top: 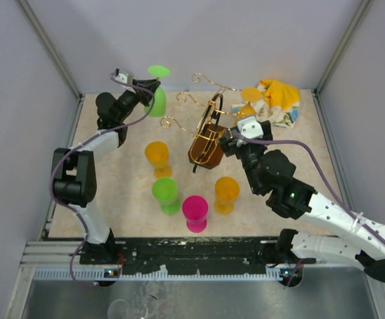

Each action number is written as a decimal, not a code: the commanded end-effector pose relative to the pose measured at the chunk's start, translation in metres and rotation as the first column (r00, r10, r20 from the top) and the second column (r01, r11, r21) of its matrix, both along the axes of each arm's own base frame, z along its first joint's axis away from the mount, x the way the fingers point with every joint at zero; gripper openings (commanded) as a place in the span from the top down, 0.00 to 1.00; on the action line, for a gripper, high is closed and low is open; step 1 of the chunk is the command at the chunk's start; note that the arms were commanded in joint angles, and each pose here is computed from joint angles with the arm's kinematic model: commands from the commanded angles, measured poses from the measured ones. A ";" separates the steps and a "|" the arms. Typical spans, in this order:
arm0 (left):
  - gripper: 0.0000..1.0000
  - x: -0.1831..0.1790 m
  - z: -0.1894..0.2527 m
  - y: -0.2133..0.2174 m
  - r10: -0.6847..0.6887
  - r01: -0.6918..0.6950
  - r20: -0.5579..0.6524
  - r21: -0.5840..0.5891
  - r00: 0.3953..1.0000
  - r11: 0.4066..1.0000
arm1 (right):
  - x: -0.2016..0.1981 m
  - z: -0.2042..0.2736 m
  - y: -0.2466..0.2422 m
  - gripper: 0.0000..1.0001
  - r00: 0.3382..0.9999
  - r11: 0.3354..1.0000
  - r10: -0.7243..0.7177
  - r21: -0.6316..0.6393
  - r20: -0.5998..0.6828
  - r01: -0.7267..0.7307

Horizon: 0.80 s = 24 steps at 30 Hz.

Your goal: Place the wine glass upside down on the wine glass rack

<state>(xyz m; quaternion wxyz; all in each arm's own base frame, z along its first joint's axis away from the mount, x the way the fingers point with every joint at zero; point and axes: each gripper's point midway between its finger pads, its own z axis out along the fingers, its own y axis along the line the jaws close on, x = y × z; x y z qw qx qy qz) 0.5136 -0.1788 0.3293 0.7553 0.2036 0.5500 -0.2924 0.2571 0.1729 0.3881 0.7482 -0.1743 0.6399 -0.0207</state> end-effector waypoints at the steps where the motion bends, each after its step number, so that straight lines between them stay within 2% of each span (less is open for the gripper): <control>1: 1.00 -0.014 0.015 -0.020 -0.150 0.153 0.161 -0.009 0.976 0.988 | 0.002 0.007 0.000 0.23 1.000 1.000 -0.010 0.022 0.012 0.009; 6: 1.00 -0.020 0.013 -0.035 -0.256 0.267 0.218 -0.021 0.942 0.963 | 0.002 0.012 -0.003 0.23 1.000 0.999 -0.009 0.033 0.027 0.008; 12: 1.00 -0.019 0.002 -0.050 -0.343 0.349 0.212 0.007 0.915 0.937 | 0.003 0.011 -0.006 0.23 1.000 1.000 -0.017 0.026 0.023 0.017; 24: 1.00 -0.029 -0.016 -0.076 -0.607 0.598 0.134 0.104 0.783 0.795 | 0.005 0.007 -0.007 0.23 1.000 0.999 -0.029 0.021 0.007 0.029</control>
